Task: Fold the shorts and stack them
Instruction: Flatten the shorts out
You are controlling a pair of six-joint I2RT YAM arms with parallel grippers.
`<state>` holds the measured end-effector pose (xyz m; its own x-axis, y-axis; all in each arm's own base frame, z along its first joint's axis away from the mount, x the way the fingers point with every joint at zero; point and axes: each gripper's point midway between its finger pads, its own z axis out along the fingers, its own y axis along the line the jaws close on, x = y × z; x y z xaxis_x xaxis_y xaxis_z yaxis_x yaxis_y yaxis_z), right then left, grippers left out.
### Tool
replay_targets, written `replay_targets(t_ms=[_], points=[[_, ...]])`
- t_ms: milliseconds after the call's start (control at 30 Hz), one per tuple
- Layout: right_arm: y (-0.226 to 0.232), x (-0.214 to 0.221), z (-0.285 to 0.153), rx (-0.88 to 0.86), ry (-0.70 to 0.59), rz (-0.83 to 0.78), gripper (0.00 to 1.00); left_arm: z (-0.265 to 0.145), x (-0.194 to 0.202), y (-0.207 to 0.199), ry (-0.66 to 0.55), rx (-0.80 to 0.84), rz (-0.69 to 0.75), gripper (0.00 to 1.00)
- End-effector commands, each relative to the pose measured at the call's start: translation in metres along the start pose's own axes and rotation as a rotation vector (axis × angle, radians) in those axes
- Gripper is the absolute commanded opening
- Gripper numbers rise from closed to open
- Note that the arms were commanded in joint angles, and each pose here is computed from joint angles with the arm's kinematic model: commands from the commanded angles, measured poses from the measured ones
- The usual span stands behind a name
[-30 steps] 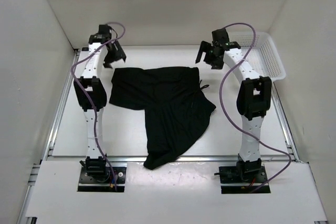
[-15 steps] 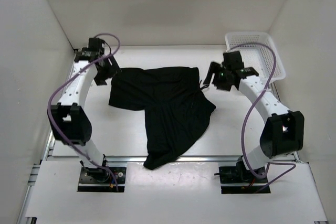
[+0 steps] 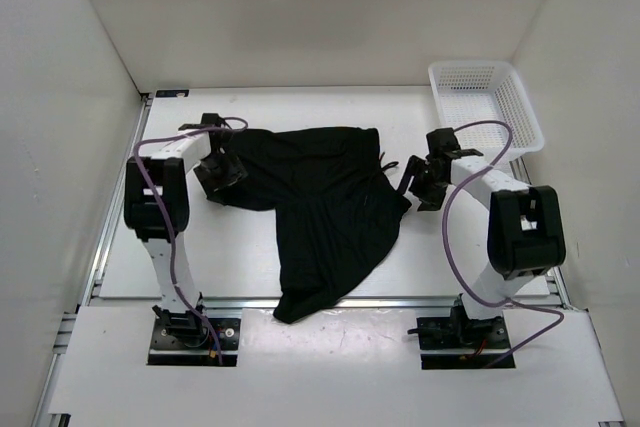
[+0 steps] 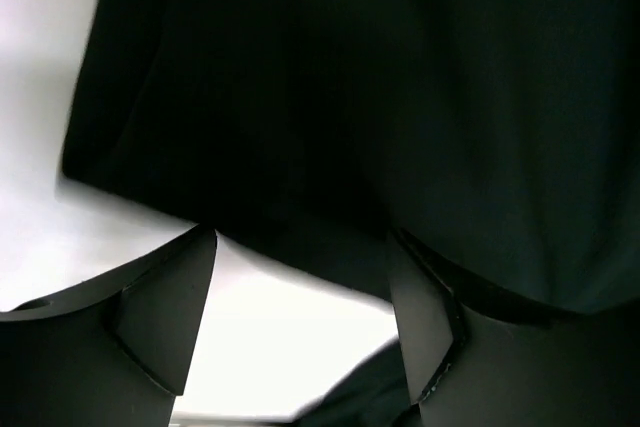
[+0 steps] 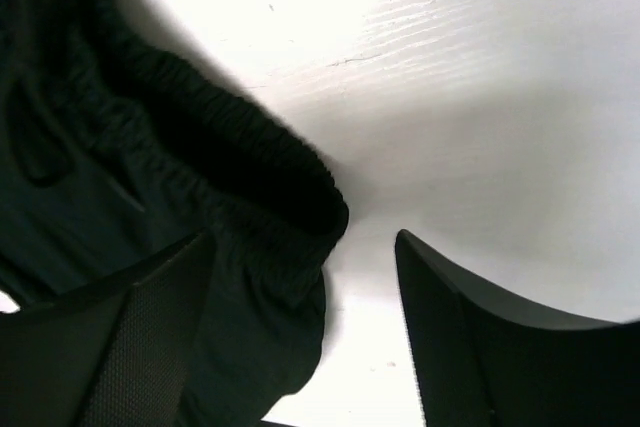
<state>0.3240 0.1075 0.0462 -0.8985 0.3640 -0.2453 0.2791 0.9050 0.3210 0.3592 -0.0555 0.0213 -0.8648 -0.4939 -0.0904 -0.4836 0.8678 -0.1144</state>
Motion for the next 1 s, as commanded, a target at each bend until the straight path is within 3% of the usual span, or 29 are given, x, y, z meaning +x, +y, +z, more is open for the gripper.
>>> replay_targets(t_ms=[0,33,133,167,300,333,533,667,867,900,967], points=[[0.004,0.003,0.015,-0.019,0.033,0.019,0.73,-0.004,-0.028,-0.024,-0.053,0.069,-0.015,0.79],[0.003,0.002,0.017,-0.025,0.037,0.039,0.73,0.004,-0.031,-0.028,-0.039,0.070,-0.015,0.78],[0.008,0.003,0.027,-0.054,0.056,0.059,0.59,0.015,-0.035,-0.030,-0.016,0.055,-0.008,0.76],[0.009,0.003,0.027,-0.062,0.061,0.059,0.43,0.017,-0.038,-0.031,-0.018,0.056,-0.008,0.76],[0.006,0.001,0.038,-0.029,0.065,0.124,0.05,0.020,-0.052,-0.038,-0.014,0.042,0.011,0.75],[0.007,-0.009,0.039,-0.024,0.047,0.162,0.00,0.021,-0.055,-0.040,-0.013,0.041,0.011,0.75],[0.020,-0.045,0.037,-0.018,-0.044,0.238,0.00,0.010,-0.103,-0.052,-0.078,0.008,0.036,0.74],[0.026,-0.052,0.032,-0.012,-0.063,0.238,0.00,-0.018,-0.116,-0.046,-0.121,0.003,0.029,0.74],[0.022,-0.033,0.026,0.016,-0.063,0.214,0.00,-0.079,-0.083,-0.019,-0.182,0.048,0.007,0.74],[0.022,-0.033,0.026,0.017,-0.063,0.201,0.05,-0.092,-0.063,-0.008,-0.182,0.048,0.007,0.74],[0.024,-0.031,0.018,0.010,-0.080,0.177,0.26,-0.103,-0.036,-0.011,-0.184,0.083,0.049,0.74]])
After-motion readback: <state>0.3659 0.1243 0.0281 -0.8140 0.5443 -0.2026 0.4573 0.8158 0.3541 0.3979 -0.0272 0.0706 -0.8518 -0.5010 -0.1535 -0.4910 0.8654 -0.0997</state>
